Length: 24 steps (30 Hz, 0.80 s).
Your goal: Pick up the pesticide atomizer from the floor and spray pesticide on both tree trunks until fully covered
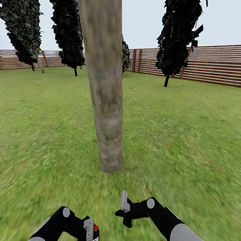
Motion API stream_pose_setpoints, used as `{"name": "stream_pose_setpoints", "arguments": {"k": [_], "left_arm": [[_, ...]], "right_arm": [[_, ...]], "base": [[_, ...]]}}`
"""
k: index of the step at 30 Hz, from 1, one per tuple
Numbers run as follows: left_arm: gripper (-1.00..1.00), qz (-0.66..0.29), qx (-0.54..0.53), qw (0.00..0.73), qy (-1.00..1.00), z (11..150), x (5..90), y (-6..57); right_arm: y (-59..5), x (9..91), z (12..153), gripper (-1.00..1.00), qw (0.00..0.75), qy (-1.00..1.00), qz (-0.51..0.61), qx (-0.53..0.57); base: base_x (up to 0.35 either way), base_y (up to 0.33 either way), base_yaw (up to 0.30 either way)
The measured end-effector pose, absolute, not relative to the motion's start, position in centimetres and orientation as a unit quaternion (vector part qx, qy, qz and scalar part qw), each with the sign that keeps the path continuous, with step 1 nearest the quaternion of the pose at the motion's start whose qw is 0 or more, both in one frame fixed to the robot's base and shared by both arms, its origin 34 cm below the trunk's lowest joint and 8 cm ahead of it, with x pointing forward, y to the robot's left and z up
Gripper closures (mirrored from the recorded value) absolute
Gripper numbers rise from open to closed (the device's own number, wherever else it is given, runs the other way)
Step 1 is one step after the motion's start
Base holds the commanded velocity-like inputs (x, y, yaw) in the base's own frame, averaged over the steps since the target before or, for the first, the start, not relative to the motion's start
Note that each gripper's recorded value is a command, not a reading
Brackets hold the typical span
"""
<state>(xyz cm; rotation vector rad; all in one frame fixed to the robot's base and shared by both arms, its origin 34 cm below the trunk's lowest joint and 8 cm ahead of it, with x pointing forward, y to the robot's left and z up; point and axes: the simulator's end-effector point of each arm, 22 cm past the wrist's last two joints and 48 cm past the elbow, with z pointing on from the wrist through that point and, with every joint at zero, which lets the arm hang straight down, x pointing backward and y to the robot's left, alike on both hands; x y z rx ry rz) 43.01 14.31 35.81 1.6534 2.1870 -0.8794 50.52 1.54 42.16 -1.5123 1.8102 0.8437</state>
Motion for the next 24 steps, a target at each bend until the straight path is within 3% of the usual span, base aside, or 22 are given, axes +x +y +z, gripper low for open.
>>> {"name": "stream_pose_setpoints", "arguments": {"k": [13, 24], "left_arm": [[1.00, -0.303, 0.582, 0.158, 0.737, 37.0, 45.0, 9.2], [1.00, -0.297, 0.576, 0.171, 0.742, 36.9, 45.7, 8.8]], "right_arm": [[2.2, 50.4, 42.4, 1.00, 0.315, 0.684, 0.323, -0.574], [2.2, 50.4, 42.4, 1.00, 0.314, 0.684, 0.323, -0.574]], "base": [[0.000, 0.000, 0.000], [0.000, 0.000, 0.000]]}}
